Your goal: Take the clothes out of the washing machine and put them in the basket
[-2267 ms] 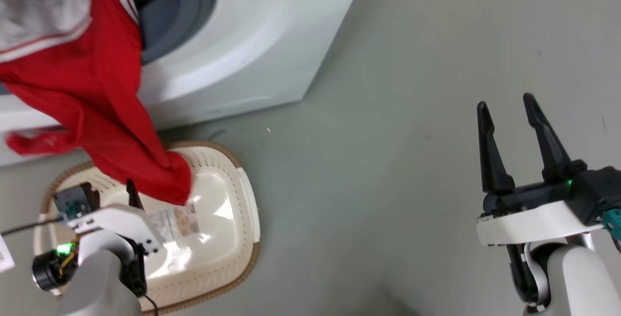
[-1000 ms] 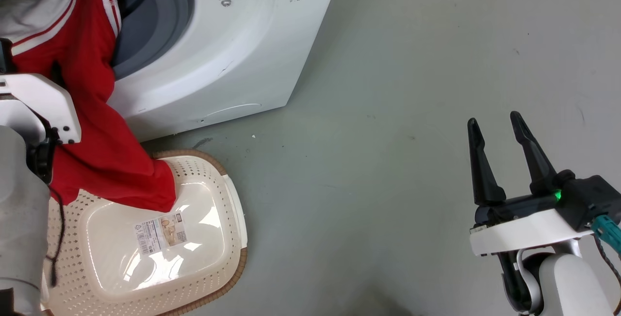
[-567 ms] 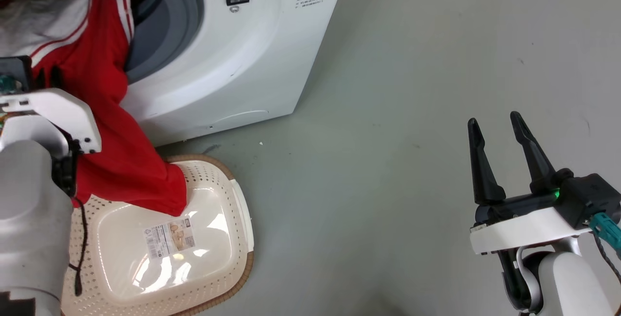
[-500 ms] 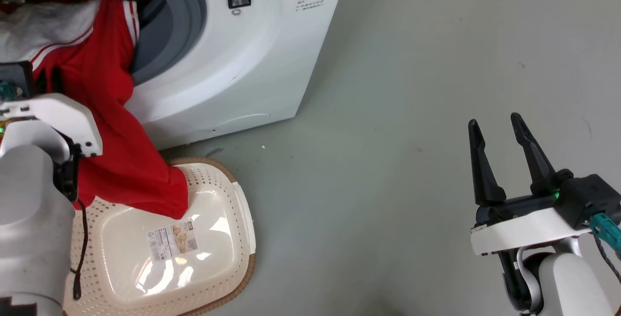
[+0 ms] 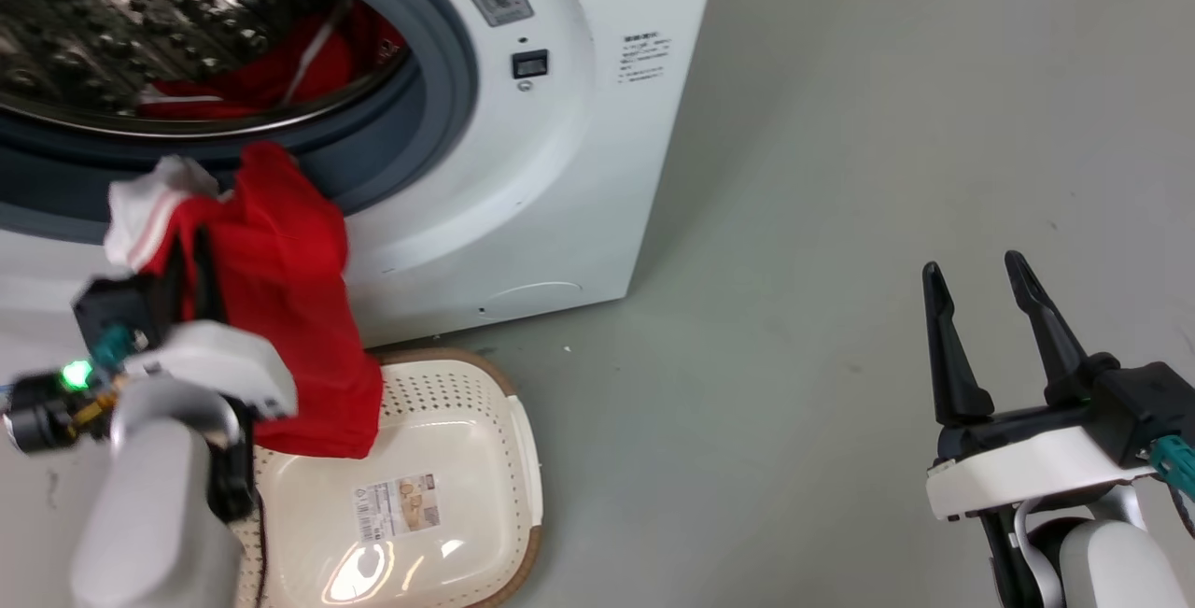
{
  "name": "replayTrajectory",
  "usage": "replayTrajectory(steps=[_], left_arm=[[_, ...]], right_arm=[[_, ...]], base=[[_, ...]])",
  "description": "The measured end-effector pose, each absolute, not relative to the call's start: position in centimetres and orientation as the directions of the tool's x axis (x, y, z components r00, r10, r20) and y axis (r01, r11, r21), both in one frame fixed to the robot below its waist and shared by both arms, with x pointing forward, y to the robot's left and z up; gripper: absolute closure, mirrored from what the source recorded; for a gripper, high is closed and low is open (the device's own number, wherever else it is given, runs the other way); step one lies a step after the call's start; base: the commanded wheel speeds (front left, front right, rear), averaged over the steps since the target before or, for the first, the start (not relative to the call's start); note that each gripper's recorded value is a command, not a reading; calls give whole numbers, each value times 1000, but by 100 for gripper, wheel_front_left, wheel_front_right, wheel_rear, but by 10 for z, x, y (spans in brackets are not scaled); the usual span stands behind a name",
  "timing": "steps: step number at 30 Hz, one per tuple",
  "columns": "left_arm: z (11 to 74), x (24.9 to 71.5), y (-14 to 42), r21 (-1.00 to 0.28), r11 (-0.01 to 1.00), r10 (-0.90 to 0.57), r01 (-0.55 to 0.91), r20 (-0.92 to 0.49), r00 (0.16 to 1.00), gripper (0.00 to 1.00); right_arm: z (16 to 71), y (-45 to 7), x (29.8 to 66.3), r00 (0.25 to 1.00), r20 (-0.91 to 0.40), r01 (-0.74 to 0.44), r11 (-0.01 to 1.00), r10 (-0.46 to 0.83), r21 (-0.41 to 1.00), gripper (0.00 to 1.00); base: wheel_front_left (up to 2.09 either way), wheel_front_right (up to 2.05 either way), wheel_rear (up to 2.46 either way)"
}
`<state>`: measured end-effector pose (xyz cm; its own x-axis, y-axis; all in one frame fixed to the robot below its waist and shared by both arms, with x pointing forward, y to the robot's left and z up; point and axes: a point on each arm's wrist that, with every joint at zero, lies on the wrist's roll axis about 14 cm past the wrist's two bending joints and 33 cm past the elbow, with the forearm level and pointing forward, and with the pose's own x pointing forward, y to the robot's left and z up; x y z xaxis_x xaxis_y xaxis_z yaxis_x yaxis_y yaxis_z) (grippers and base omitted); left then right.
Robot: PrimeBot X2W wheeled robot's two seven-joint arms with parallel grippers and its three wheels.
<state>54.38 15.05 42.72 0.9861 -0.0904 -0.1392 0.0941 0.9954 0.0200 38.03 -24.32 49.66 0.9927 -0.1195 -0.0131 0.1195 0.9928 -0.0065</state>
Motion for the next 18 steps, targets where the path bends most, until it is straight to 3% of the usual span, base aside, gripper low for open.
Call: replayTrajectory(steps=[5,12,18], left_arm=[[411,494,151,-29,996,-84,79,-221,972,100],[347,421,139,-106,993,-90,46,-461,883,100],[298,399,130,-128,991,-105,34,-602,791,100]], right_arm=[[505,-232,383,996,5,85,996,-85,-6,0],[507,-221,391,999,6,51,999,-51,-5,0],[493,-221,398,998,-34,49,999,-49,-15,0]], base=[[0,0,0],[0,0,0],[0,0,0]])
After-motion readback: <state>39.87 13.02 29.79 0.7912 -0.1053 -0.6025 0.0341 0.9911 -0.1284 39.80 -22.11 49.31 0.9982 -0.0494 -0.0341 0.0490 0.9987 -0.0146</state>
